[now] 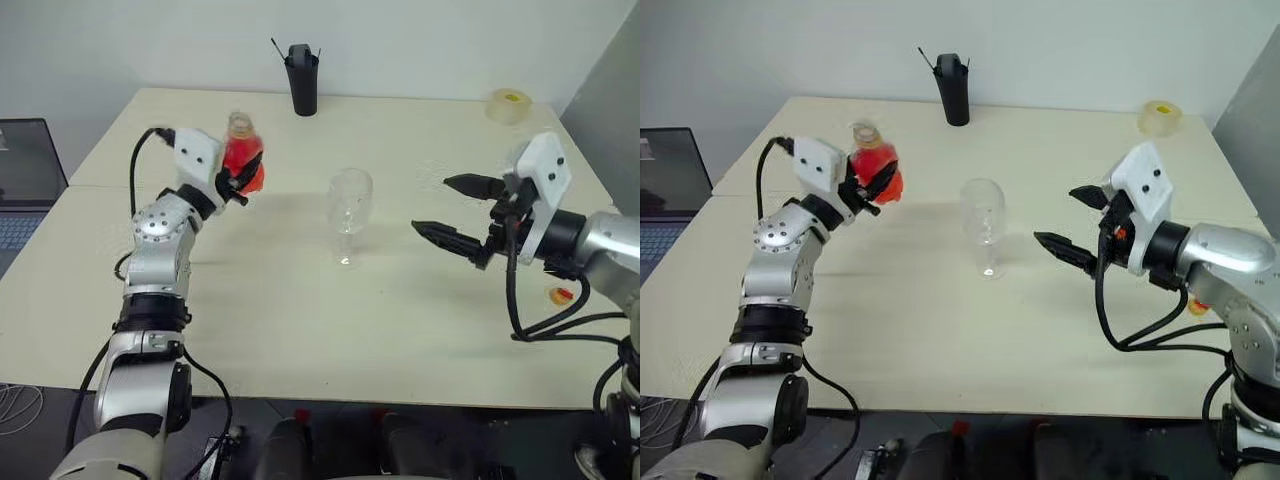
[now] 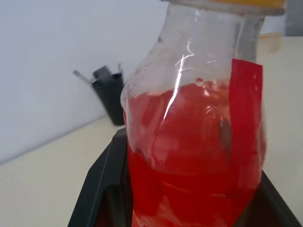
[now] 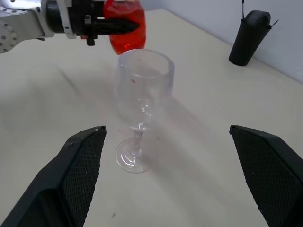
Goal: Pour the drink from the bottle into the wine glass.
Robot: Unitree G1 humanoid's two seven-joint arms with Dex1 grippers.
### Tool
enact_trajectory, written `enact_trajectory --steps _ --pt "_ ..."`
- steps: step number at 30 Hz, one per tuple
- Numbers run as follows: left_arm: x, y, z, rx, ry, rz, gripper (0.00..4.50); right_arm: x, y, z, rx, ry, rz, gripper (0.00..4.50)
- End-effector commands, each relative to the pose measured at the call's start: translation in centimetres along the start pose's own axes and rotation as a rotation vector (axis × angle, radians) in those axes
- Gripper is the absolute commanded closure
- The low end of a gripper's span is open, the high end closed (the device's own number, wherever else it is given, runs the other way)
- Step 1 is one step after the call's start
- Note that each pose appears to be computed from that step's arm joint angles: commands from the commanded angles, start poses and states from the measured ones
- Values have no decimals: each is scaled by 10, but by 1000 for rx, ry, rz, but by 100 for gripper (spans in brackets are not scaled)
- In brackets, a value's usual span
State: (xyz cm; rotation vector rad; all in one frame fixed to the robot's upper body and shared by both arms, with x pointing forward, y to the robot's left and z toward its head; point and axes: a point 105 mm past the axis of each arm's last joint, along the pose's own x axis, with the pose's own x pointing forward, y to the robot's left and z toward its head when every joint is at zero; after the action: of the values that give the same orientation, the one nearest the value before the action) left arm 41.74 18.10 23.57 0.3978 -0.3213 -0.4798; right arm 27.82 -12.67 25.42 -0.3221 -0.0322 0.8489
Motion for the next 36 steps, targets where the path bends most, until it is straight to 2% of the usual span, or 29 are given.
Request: enact_trajectory --steps 1,4,10,23,36 --pt "11 2 33 165 -86 -58 281 -5 3 12 -63 -69 -23 0" --pt "22 -4 44 236 -119 -93 281 -4 7 11 -67 -72 -17 0" --pt "32 -20 49 361 -168 -135 281 1 13 6 -70 -43 9 0" --pt "35 -33 61 491 -238 -172 281 14 22 2 -12 -2 66 0" --pt "38 -43 60 574 -244 -221 281 18 23 3 -8 -2 64 0"
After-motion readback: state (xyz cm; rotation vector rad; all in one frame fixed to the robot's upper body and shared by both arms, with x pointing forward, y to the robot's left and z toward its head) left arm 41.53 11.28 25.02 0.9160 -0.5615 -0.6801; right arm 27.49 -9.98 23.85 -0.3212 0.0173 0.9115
